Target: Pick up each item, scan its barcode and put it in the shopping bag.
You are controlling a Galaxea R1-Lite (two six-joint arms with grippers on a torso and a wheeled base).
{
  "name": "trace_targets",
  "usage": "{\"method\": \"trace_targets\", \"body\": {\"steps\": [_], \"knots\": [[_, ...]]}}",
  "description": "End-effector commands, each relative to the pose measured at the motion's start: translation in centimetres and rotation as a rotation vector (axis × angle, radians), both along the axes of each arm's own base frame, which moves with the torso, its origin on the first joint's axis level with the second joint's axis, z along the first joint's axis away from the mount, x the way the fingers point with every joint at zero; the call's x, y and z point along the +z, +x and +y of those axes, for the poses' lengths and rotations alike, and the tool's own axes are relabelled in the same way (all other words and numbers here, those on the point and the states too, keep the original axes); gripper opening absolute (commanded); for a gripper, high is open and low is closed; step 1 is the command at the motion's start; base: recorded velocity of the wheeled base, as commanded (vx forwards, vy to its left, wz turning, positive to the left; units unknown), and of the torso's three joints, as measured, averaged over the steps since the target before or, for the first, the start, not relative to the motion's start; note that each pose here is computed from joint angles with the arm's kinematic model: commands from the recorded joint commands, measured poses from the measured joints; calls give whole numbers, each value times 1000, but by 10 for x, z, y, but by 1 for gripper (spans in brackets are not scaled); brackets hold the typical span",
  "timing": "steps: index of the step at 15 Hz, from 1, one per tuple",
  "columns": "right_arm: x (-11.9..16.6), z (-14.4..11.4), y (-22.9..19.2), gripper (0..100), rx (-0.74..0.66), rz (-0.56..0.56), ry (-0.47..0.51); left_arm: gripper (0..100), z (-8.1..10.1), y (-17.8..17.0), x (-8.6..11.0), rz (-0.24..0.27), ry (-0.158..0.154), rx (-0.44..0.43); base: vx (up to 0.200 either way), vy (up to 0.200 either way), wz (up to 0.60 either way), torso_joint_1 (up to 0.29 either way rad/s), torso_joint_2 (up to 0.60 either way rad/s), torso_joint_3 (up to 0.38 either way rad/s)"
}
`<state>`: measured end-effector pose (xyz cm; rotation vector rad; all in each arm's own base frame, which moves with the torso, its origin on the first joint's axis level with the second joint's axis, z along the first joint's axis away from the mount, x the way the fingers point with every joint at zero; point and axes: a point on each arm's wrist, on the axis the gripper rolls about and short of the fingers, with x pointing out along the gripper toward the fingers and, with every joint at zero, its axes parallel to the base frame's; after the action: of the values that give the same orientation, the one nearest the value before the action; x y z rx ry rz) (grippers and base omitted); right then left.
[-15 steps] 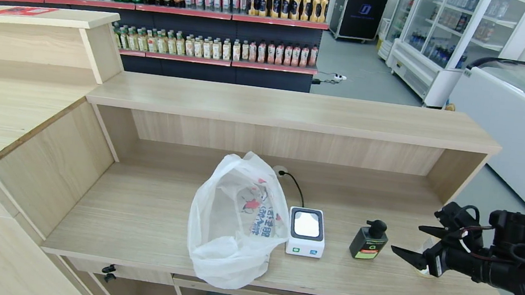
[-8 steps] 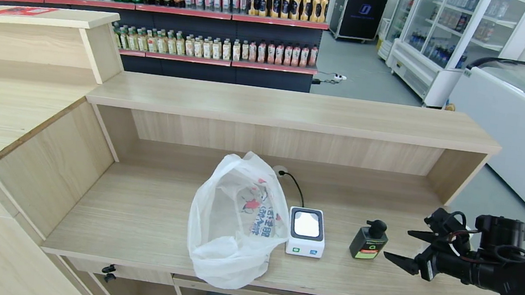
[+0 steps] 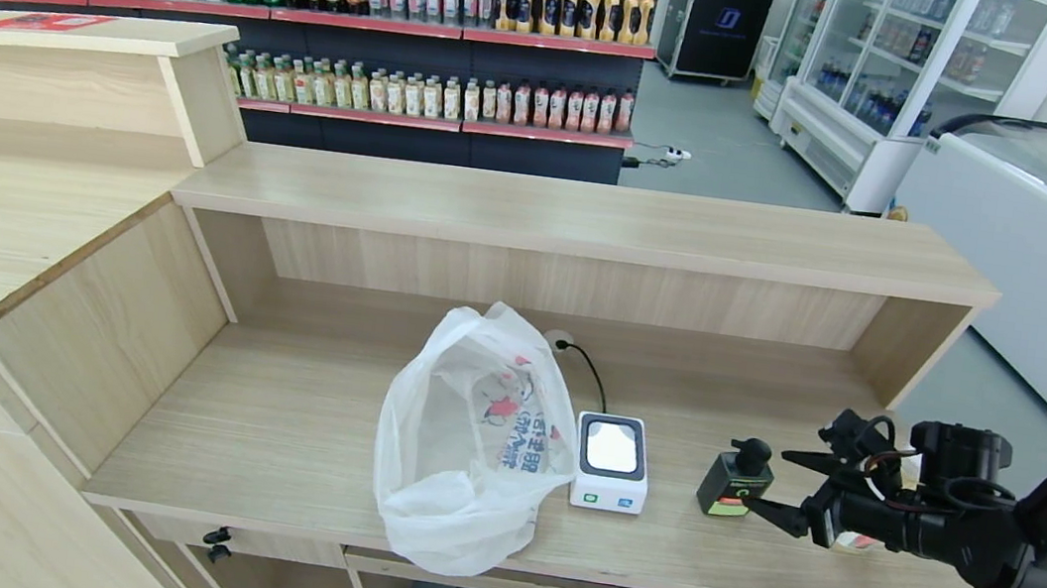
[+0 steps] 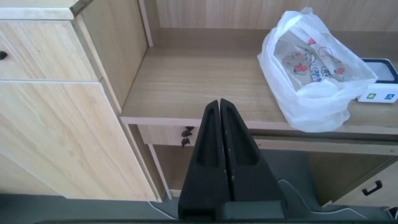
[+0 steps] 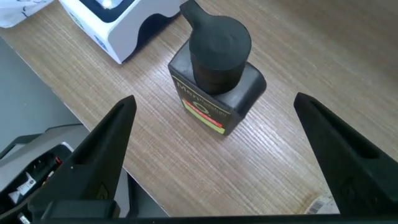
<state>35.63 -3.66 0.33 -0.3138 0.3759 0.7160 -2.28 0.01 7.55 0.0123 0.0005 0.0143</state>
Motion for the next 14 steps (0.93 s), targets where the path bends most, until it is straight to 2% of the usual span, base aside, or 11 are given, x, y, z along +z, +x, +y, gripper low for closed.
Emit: {"method": "trace_targets", "body": {"steps": [1,5,14], "knots": [[-10,2,3,100,12,19,7,0,0,0,0,0,0,1,0,0,0,0,0,0],[-22,7,4,100,28,46,8,0,0,0,0,0,0,1,0,0,0,0,0,0],[-30,13,18,100,71,40,29,0,0,0,0,0,0,1,0,0,0,0,0,0]]}}
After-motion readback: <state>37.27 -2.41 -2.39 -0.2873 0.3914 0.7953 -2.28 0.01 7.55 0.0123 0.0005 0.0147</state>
